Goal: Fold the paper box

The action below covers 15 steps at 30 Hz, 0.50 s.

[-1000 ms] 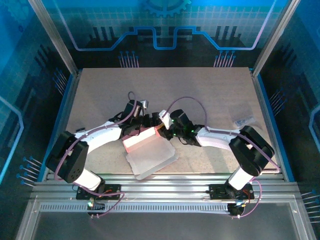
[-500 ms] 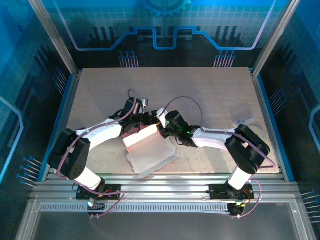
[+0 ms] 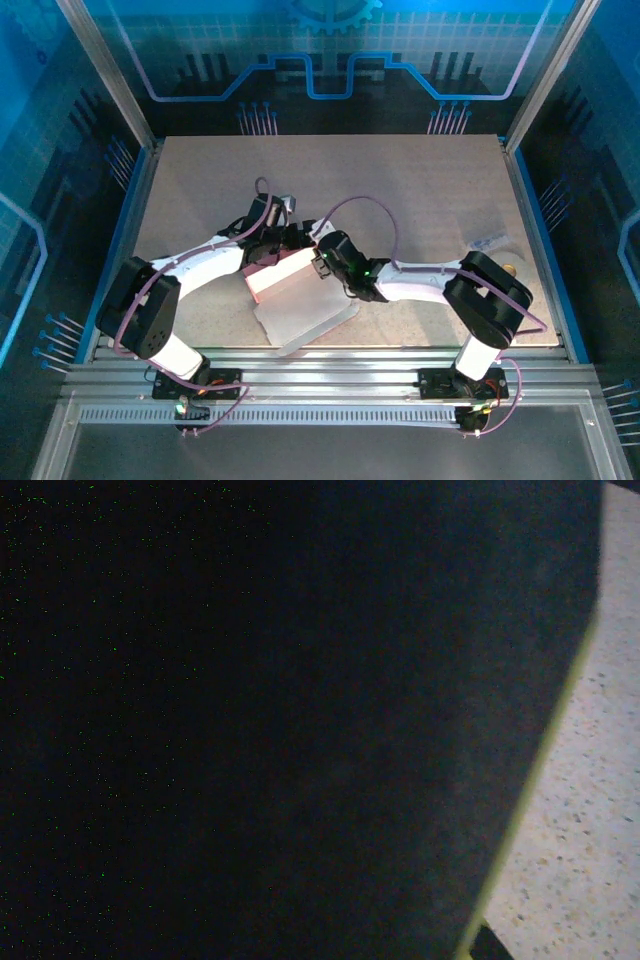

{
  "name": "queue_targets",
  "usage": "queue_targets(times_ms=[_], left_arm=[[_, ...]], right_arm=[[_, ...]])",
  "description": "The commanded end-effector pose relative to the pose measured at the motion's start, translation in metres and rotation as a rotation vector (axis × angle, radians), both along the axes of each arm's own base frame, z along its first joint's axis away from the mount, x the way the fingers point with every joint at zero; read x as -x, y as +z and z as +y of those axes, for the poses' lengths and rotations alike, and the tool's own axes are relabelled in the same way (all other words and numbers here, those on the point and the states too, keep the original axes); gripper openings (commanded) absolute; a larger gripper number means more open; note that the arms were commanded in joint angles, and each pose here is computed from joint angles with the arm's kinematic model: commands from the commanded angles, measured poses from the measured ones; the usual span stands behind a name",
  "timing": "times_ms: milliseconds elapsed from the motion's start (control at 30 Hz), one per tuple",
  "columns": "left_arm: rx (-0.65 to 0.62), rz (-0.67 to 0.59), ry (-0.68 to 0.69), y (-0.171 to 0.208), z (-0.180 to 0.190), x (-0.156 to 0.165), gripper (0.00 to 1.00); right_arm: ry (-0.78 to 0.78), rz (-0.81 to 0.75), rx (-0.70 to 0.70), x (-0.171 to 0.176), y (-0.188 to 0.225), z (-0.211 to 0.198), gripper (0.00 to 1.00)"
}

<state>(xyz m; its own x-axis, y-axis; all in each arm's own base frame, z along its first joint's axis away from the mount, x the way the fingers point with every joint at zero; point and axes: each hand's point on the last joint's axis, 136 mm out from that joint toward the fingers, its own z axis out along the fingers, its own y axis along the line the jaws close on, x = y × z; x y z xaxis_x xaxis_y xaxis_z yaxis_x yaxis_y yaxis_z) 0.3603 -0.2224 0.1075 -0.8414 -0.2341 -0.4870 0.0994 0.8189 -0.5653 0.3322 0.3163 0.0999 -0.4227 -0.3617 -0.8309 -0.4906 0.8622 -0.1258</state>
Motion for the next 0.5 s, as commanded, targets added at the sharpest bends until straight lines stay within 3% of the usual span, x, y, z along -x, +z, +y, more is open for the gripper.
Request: queue_targets(times_ms=[0,333,467], left_arm=[[-0.048,0.151,-0.112,-0.028,-0.011,0.038,0.93],[-0.057,0.165,-0.108,-0.029,-0.011,0.038,0.91],[-0.068,0.167,-0.109,-0.030,-0.012,0.036,0.92]], right_arm=[[-0.100,-0.147,0.085,-0.020,0.024,-0.006,0.02],[-0.075,-0.109,0.069,-0.019,0.020,-0.002,0.03],[0.050,0.007,-0.014,-0.011,0.012,0.011,0.12]])
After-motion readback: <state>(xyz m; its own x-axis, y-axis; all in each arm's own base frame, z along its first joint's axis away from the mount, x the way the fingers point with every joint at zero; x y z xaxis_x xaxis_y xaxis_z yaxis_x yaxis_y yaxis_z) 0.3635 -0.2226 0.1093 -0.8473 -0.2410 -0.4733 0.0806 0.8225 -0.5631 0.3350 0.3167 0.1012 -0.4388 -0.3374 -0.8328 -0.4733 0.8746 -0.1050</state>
